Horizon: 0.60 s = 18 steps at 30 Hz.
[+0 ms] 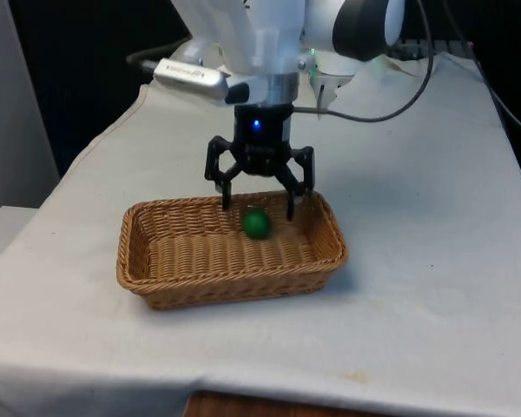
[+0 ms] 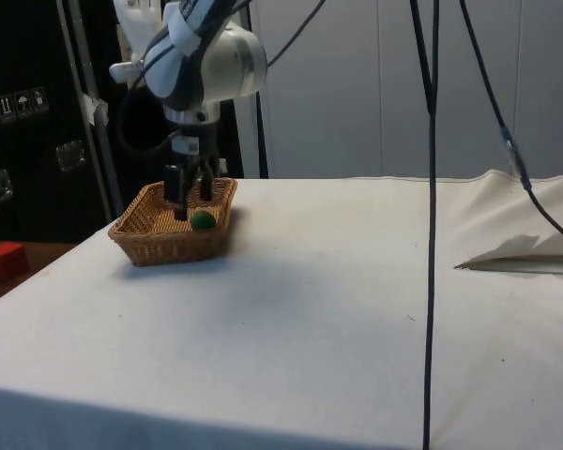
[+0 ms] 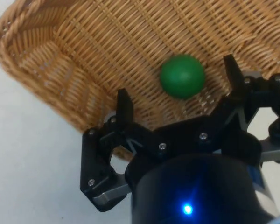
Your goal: Pick up the ball and place it into the basket.
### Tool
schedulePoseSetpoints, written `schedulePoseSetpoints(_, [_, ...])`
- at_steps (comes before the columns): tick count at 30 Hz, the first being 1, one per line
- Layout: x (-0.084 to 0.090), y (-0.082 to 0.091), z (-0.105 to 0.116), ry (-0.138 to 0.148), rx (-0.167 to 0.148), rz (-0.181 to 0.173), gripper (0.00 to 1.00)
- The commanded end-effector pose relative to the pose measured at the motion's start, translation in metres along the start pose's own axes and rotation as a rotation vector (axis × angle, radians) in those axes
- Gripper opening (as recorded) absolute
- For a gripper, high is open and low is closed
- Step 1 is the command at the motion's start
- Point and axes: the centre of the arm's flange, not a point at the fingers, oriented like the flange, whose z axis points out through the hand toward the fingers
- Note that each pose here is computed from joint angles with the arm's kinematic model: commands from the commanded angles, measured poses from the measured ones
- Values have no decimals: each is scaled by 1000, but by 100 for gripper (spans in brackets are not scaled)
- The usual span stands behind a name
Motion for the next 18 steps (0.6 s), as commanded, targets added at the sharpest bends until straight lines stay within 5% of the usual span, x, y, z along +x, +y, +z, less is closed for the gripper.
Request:
schedulePoseSetpoints(1, [-2,0,-10,-3,-3,-1,100])
schedulePoseSetpoints(18, [-4,0,-71,15,23,-49,100])
